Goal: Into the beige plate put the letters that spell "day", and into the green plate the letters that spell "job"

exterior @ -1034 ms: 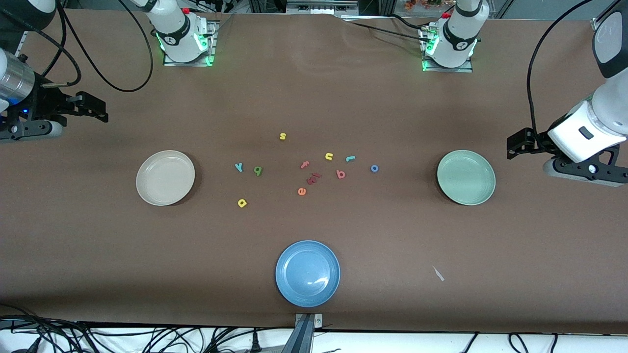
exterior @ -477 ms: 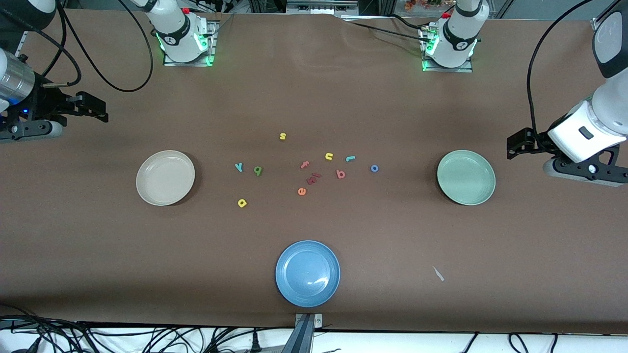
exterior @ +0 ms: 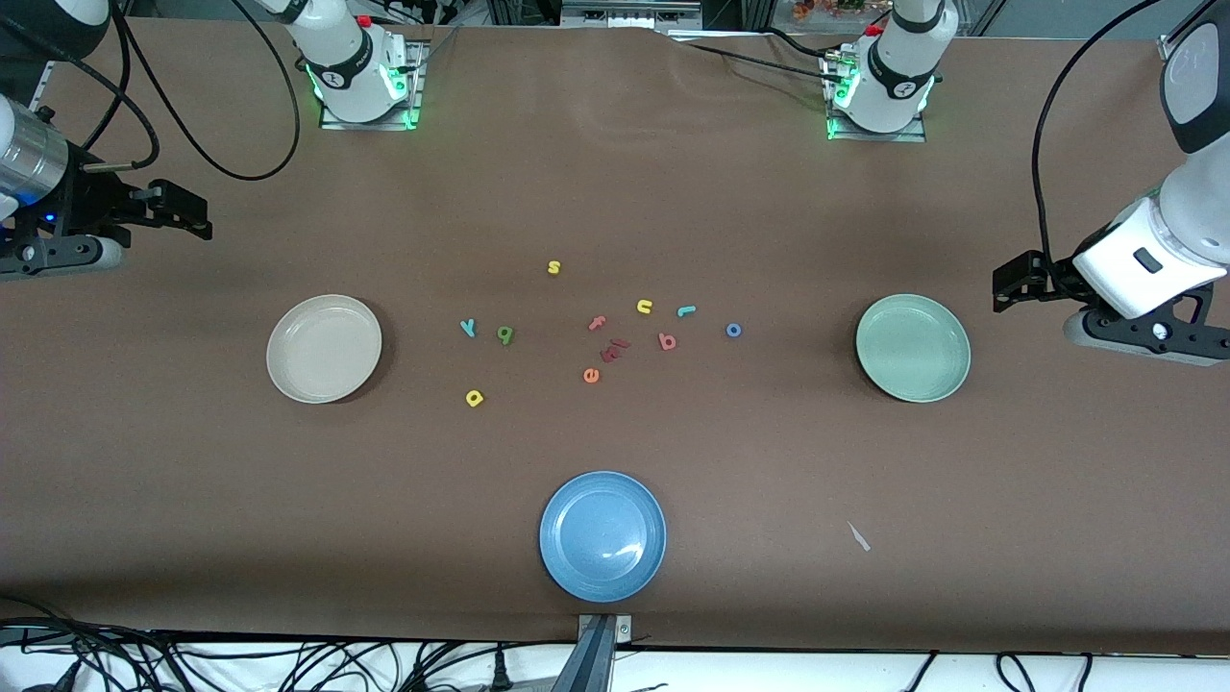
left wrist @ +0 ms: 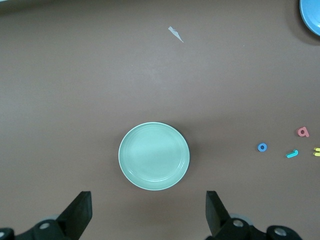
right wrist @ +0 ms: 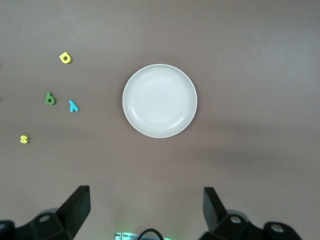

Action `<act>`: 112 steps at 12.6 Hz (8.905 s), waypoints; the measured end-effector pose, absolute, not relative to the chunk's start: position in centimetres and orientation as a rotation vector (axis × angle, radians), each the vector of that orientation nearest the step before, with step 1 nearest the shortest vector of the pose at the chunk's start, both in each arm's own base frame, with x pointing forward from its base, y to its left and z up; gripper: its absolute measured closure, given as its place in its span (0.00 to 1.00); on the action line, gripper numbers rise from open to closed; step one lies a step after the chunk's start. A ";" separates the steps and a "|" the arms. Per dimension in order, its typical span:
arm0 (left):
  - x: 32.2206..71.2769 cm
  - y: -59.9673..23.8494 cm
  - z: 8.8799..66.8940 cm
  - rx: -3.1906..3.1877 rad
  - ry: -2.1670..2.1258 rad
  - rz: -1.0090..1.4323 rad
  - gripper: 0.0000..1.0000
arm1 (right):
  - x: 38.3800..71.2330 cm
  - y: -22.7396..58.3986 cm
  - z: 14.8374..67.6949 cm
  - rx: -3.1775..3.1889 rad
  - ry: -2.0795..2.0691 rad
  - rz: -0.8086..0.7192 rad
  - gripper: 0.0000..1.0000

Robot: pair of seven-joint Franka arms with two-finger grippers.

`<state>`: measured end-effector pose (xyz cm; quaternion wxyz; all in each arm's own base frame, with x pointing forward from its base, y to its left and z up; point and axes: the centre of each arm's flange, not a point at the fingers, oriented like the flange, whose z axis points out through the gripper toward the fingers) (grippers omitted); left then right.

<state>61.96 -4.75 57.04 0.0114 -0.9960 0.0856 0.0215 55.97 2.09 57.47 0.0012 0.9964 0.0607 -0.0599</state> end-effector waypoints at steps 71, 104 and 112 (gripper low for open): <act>54.2 -29.3 17.3 -3.077 -0.647 0.428 0.46 | 50.9 25.7 17.7 3.091 0.626 0.000 0.05; 60.1 -18.8 26.4 -3.152 -0.411 0.558 0.00 | 58.5 11.0 24.3 3.045 0.397 -0.070 0.28; 53.2 -34.2 20.4 -3.103 -0.692 0.471 0.19 | 56.5 24.2 25.3 3.138 -0.152 -0.047 0.00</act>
